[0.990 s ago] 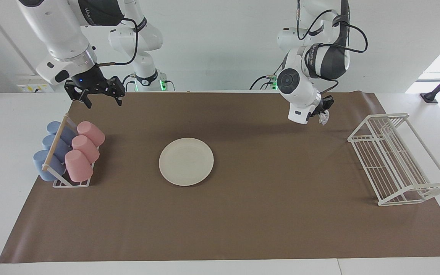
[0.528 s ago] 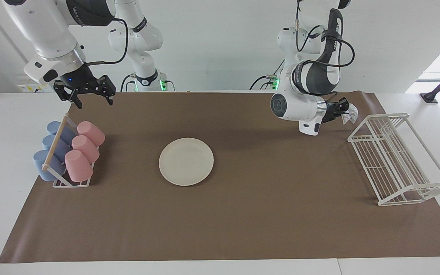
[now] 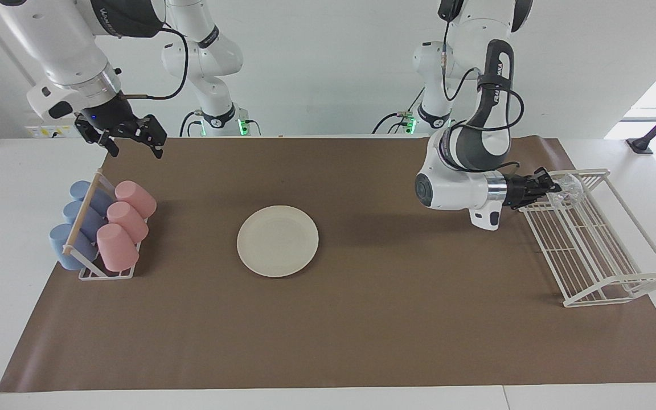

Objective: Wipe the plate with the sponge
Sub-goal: 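Carry the sponge into the wire rack with the left gripper and release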

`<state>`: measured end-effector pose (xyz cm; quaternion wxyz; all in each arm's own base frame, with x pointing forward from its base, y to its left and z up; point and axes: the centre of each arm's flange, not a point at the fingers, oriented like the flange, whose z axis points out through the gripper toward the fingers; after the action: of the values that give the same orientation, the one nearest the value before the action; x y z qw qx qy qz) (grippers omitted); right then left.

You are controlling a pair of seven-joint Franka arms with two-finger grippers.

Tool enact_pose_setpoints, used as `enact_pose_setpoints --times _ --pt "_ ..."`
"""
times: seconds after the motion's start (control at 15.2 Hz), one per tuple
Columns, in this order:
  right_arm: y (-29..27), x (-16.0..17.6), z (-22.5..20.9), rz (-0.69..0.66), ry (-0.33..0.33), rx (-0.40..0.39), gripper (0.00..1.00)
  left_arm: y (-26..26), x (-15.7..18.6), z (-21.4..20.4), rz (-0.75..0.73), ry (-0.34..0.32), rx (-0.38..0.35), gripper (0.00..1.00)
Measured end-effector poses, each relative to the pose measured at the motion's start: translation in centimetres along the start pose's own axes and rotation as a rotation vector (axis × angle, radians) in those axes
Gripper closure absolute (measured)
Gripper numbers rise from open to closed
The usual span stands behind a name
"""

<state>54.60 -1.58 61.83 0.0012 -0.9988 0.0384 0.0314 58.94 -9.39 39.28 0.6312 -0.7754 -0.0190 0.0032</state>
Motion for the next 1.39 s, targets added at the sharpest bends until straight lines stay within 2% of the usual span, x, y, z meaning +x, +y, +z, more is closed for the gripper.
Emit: enact_pose_setpoints --times 0.4,1.06,1.12,1.25,1.39 --pt "0.1 0.0 0.0 -0.017 0.002 0.005 0.0 1.3 2.1 4.0 -0.009 0.018 -0.069 0.92" --pt "-0.2 0.0 0.0 -0.024 0.002 0.005 0.0 2.2 2.1 3.8 -0.061 0.023 -0.105 0.92" --pt "-0.2 0.0 0.0 -0.024 0.002 0.005 0.0 2.2 2.1 3.8 -0.061 0.022 -0.106 0.86" --pt "-0.2 0.0 0.0 -0.025 0.002 0.005 0.0 2.2 2.1 3.9 -0.063 0.02 -0.106 0.67" --pt "-0.2 0.0 0.0 -0.025 0.002 0.005 0.0 2.2 2.2 4.0 -0.064 0.02 -0.106 0.42"
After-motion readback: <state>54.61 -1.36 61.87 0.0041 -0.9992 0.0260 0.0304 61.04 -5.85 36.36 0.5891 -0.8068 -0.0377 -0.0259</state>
